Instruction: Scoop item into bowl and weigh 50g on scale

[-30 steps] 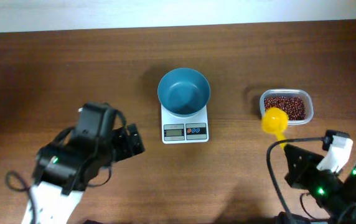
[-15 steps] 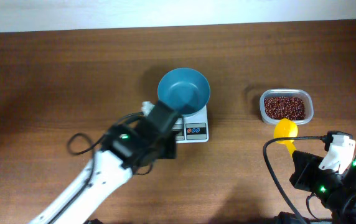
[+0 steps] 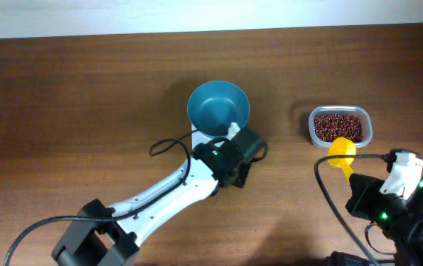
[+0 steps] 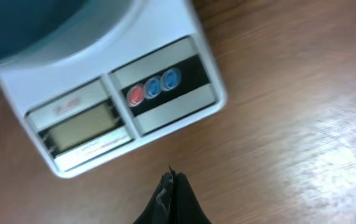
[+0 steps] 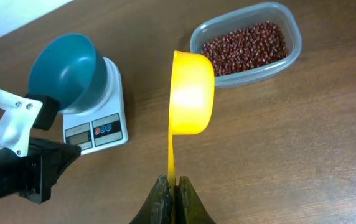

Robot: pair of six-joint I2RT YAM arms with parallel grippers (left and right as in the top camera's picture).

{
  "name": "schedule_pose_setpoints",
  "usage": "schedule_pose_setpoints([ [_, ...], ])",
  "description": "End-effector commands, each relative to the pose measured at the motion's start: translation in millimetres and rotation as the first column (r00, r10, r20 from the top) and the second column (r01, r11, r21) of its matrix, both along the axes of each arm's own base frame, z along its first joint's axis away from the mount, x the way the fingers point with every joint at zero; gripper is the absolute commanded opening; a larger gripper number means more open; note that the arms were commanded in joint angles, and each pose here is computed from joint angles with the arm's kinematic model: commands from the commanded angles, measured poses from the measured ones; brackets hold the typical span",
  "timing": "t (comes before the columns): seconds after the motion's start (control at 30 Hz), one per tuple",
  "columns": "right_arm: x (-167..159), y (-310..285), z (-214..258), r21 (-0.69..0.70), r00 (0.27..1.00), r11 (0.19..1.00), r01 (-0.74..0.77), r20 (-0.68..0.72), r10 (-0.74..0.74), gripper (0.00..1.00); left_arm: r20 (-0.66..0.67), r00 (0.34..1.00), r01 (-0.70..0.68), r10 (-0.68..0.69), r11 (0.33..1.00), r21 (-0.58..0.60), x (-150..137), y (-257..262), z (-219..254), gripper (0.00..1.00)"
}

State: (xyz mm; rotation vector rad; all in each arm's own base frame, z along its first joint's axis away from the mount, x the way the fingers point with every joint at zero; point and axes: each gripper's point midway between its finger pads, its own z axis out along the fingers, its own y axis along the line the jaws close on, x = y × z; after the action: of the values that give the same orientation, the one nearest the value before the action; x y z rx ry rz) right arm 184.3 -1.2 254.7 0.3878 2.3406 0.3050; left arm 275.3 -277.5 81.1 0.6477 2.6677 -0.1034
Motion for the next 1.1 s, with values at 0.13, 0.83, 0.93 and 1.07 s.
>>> schedule_pose_setpoints([
  [0.13,13.5,-6.7,8.1,-0.016,1.0,1.0,0.009,0.024,-0.009,0.04,0.026,0.951,0.3,-0.308,0.939,0.169,7.1,-7.6,-30.7,0.0],
  [0.83,19.3,-8.6,15.1,-0.028,0.998,1.0,0.01,0.061,-0.009,0.04,0.135,0.961,0.191,-0.24,0.934,0.301,40.5,2.8,-51.5,0.0],
  [0.93,19.4,-8.7,15.2,-0.028,0.998,1.0,0.01,0.062,-0.009,0.04,0.163,0.96,0.171,-0.229,0.935,0.309,46.3,3.8,-48.4,0.0],
  [1.07,19.5,-8.7,15.3,-0.028,0.998,1.0,0.01,0.062,-0.008,0.04,0.167,0.963,0.153,-0.211,0.94,0.304,51.8,8.4,-48.3,0.0],
])
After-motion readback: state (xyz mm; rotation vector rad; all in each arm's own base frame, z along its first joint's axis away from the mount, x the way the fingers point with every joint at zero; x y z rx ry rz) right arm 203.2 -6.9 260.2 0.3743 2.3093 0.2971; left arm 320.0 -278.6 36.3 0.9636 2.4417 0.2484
